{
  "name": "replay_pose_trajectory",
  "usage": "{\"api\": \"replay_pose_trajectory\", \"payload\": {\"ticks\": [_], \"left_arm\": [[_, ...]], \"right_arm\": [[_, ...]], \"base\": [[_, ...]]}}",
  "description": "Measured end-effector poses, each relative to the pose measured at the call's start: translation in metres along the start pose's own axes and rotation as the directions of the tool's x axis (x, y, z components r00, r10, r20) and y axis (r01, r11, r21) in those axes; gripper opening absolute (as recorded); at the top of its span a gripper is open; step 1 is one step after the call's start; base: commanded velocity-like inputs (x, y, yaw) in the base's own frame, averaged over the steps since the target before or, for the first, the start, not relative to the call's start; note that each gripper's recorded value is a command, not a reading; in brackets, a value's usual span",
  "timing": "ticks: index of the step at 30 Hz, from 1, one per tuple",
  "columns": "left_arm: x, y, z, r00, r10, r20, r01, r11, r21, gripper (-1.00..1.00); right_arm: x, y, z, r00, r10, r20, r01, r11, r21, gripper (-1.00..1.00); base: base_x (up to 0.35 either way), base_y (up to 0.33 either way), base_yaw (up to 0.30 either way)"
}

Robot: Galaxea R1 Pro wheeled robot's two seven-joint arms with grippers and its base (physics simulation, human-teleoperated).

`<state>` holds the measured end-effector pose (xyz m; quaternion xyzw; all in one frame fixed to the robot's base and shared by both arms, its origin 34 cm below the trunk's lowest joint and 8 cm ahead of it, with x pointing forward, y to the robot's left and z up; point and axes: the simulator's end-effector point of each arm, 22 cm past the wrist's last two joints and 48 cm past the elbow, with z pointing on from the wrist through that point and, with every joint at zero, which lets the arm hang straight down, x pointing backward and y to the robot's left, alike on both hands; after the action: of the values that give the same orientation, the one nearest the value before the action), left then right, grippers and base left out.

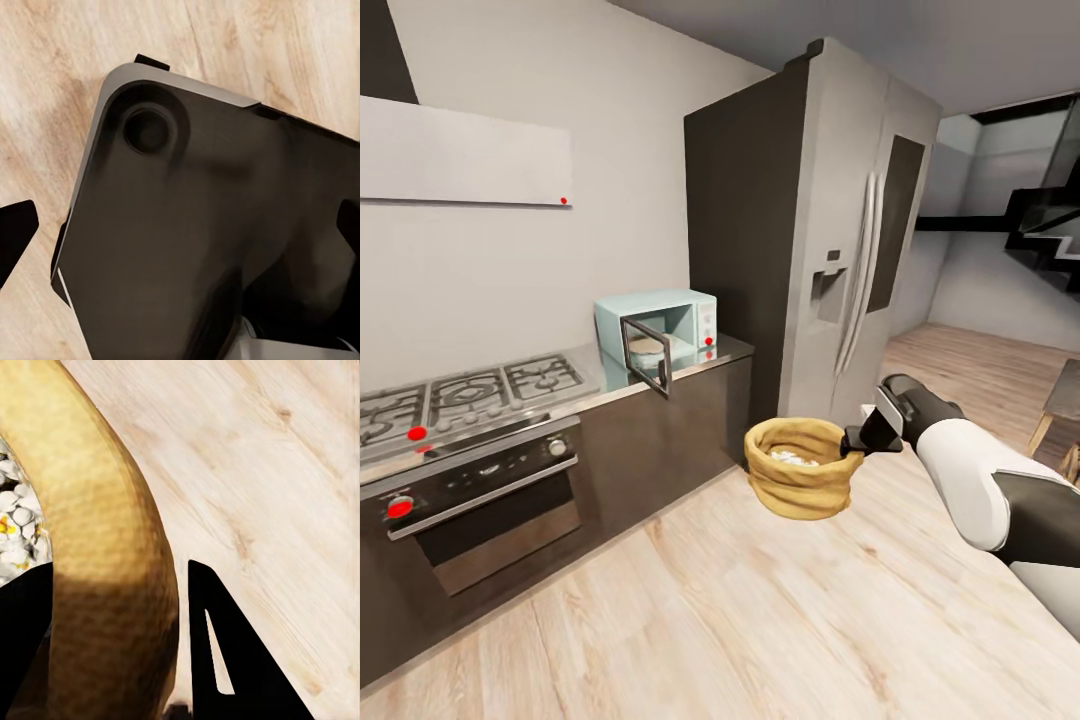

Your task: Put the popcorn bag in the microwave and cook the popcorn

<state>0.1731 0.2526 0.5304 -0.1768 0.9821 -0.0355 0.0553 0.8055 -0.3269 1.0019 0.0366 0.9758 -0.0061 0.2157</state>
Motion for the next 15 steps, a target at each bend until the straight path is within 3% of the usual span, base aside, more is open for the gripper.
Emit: {"api": "replay_pose_trajectory", "payload": {"ticks": [4, 15], "left_arm": [[0.0006, 0.0005, -0.0001, 1.000, -0.001, -0.002, 0.001, 1.000, -0.004, 1.00], [0.0018, 0.0020, -0.0002, 1.000, 0.000, -0.008, 0.000, 1.000, -0.007, 1.00]], "right_arm": [[0.0005, -0.0068, -0.0005, 1.000, 0.010, 0.000, -0.010, 1.000, 0.003, -1.00], [0.0003, -0.0064, -0.0009, 1.000, 0.009, 0.001, -0.009, 1.000, 0.004, -1.00]], "base": [[0.130, 0.000, 0.000], [0.318, 0.000, 0.000]]}}
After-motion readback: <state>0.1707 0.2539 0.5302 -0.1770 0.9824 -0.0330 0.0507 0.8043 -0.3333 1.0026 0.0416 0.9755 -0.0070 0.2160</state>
